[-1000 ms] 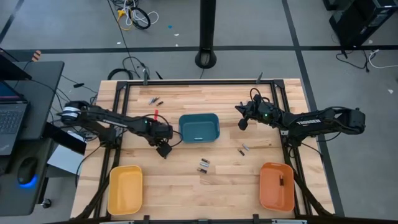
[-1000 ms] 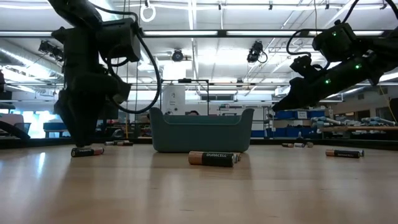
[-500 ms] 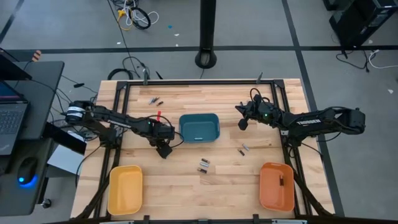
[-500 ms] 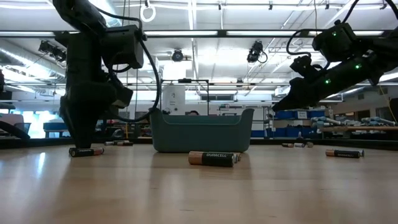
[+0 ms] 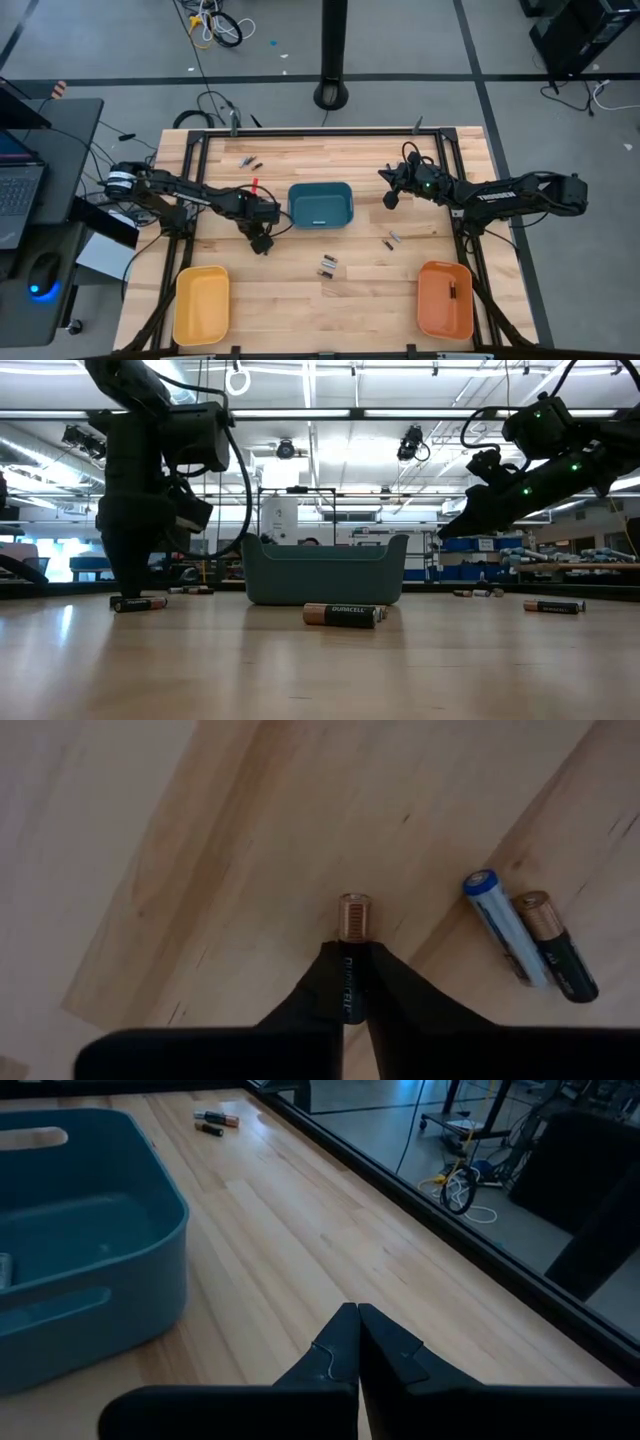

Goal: Sort batteries
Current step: Put the black battery into the yellow bin

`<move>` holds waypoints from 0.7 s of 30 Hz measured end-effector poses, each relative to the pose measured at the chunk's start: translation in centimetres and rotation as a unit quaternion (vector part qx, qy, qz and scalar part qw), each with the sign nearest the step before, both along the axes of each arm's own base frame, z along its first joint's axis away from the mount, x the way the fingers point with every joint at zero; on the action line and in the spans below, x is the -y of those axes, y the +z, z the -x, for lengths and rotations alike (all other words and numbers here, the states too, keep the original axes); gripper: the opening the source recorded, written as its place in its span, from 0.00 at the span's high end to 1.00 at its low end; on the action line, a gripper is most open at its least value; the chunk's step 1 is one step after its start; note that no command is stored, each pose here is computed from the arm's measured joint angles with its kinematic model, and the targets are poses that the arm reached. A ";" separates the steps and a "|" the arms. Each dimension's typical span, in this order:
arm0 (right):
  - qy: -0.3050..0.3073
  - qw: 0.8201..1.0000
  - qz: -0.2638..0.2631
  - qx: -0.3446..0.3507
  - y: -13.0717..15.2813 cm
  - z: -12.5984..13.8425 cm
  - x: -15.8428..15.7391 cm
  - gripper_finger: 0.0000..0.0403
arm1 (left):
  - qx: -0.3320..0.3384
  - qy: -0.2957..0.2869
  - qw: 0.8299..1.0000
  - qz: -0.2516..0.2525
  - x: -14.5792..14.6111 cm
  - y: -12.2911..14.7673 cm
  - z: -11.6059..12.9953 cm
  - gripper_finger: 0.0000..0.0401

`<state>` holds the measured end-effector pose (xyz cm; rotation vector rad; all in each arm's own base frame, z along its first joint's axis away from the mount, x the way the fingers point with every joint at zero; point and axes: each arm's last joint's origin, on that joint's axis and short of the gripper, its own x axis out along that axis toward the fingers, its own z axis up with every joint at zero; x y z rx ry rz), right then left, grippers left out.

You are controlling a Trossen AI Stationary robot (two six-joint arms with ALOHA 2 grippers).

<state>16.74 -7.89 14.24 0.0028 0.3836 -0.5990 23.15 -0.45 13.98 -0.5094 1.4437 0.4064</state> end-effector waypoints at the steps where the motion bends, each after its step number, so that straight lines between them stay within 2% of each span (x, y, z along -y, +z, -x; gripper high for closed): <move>1: 0.000 1.000 0.000 0.000 0.0 0.0 0.0 0.98 | -0.003 -0.002 1.000 -0.001 0.0 0.2 -0.1 0.91; 5: 0.000 1.000 0.000 0.000 0.0 0.0 0.0 0.98 | -0.028 -0.020 0.999 -0.001 0.1 1.1 -0.2 0.91; 8: 0.000 1.000 0.000 0.000 0.0 0.0 0.0 0.98 | -0.008 -0.031 0.999 -0.007 0.0 2.1 -1.1 0.92; 13: 0.001 1.000 0.001 -0.001 0.0 0.0 0.0 0.98 | -0.016 -0.044 0.999 -0.012 0.0 3.4 -1.5 0.92; 16: 0.001 1.000 0.002 -0.002 0.0 0.0 0.0 0.98 | -0.040 -0.060 0.997 -0.012 0.2 4.3 -1.4 0.92; 21: 0.002 1.000 0.003 -0.002 0.0 0.0 0.0 0.98 | -0.048 -0.086 0.995 -0.013 1.4 7.4 -2.1 0.92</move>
